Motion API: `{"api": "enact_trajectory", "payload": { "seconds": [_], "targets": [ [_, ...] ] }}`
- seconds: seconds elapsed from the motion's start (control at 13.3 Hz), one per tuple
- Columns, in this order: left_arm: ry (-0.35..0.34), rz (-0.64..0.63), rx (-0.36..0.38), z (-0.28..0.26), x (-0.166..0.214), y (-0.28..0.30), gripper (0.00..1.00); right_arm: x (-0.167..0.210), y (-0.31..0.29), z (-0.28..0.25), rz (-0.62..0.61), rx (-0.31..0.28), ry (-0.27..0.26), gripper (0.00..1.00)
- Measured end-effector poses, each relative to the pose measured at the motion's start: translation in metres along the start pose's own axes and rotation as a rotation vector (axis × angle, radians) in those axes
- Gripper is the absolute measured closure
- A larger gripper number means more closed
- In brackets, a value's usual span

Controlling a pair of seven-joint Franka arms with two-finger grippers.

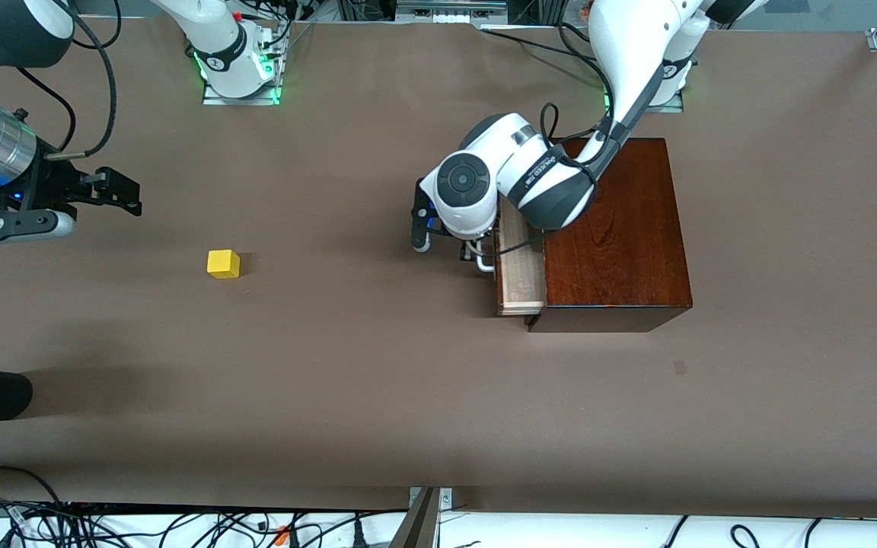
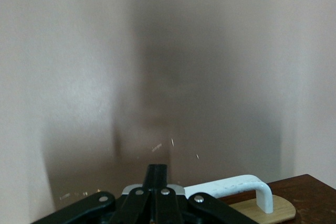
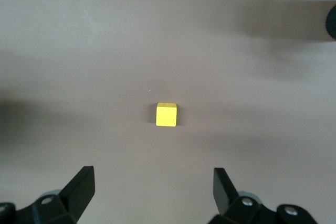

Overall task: Open drawer, take yellow block, close drawer
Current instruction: 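Push the drawer shut with the left gripper while the right gripper withdraws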

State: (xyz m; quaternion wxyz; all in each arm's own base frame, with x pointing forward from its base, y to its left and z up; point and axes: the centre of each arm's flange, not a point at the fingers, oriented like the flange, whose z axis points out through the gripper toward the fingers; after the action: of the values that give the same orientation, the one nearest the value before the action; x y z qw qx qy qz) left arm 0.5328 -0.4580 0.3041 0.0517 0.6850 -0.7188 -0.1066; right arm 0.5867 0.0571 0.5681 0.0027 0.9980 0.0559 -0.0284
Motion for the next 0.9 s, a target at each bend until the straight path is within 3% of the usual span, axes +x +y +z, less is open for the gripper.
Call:
{"api": "enact_trajectory", "payload": {
  "seconds": [0.38, 0.68, 0.9],
  "targets": [
    [-0.041, -0.035, -0.058, 0.003, -0.026, -0.009, 0.99, 0.007, -0.002, -0.005, -0.004, -0.004, 0.049, 0.00],
    [-0.066, -0.071, -0.101, 0.004, -0.058, -0.023, 0.99, 0.011, -0.002, -0.004, -0.004, -0.005, 0.065, 0.00],
    [-0.066, -0.074, -0.102, 0.003, -0.061, -0.024, 0.99, 0.012, -0.002, -0.004, -0.004, -0.006, 0.071, 0.00]
  ]
}}
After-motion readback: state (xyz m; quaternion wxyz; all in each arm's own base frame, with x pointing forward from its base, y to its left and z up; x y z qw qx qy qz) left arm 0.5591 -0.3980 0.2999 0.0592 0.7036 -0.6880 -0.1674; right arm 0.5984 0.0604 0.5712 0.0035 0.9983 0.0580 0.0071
